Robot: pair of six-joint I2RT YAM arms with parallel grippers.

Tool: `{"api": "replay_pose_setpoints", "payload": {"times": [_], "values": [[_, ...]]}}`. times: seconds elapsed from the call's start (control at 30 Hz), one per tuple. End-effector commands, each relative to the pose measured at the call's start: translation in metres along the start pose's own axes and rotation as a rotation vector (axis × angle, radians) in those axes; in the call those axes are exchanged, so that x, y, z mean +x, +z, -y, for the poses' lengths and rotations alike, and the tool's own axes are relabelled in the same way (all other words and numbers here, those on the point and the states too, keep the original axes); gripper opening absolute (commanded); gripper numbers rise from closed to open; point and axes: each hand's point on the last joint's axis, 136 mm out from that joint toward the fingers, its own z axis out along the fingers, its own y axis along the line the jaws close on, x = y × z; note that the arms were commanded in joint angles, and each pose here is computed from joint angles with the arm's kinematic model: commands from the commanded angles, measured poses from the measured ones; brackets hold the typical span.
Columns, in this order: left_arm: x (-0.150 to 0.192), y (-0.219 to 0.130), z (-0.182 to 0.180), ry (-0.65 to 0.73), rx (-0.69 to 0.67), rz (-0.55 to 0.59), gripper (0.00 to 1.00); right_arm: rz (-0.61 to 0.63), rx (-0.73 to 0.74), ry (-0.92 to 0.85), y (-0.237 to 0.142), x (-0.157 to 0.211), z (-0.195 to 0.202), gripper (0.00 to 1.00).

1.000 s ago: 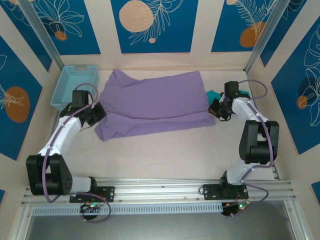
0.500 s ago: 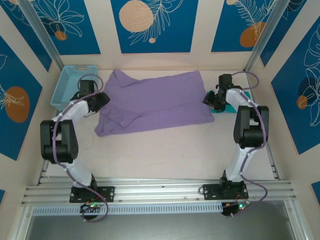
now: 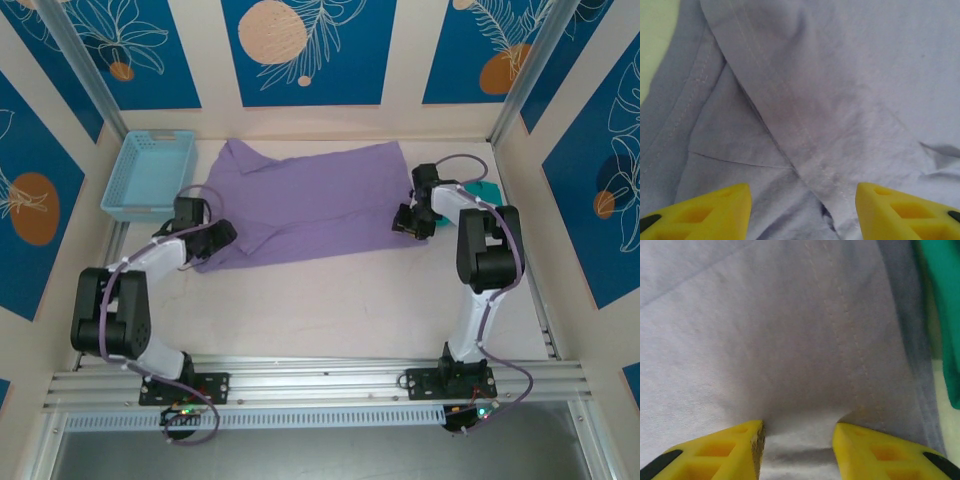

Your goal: Fold the inside-out t-shirt

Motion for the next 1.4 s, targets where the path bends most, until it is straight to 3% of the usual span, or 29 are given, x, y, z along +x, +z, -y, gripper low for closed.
{"api": "replay_pose_setpoints", "payload": {"times": [0.0,0.2,0.37,0.47,0.53,0.6,0.7,0.77,1.0,1.17,1.37], "values": [[0.014,0.014,-0.002,0.029,0.024,-0.056,0.57,-0.094,0.113,-0.057,0.006,0.021,0.019,0.44],[0.039,0.02,-0.018,0.048,-0.014,-0.136,0.57,-0.178,0.235,-0.093,0.001,0.049,0.038,0.42],[0.073,-0.002,-0.036,0.035,-0.032,-0.183,0.57,-0.245,0.326,-0.058,-0.008,0.088,0.058,0.4],[0.086,-0.026,-0.037,0.03,-0.009,-0.177,0.58,-0.206,0.356,-0.018,-0.028,0.105,0.067,0.4],[0.083,-0.041,-0.033,0.039,0.01,-0.134,0.58,-0.103,0.322,-0.03,-0.046,0.1,0.058,0.41],[0.069,-0.052,-0.033,0.065,-0.005,-0.063,0.61,0.085,0.202,-0.167,-0.068,0.084,0.019,0.43],[0.056,-0.057,-0.034,0.053,-0.01,-0.033,0.61,0.286,-0.126,-0.462,-0.093,0.084,-0.082,0.48],[0.058,-0.056,-0.032,0.02,0.024,-0.055,0.58,0.345,-0.279,-0.649,-0.104,0.101,-0.141,0.51],[0.071,-0.039,-0.043,-0.081,0.064,-0.084,0.4,0.371,-0.495,-1.096,-0.088,0.181,-0.297,0.55],[0.077,-0.03,-0.056,-0.138,0.072,-0.102,0.3,0.324,-0.547,-1.216,-0.049,0.221,-0.353,0.56],[0.085,-0.03,-0.067,-0.154,0.06,-0.108,0.25,0.28,-0.46,-1.283,-0.004,0.232,-0.37,0.56]]}}
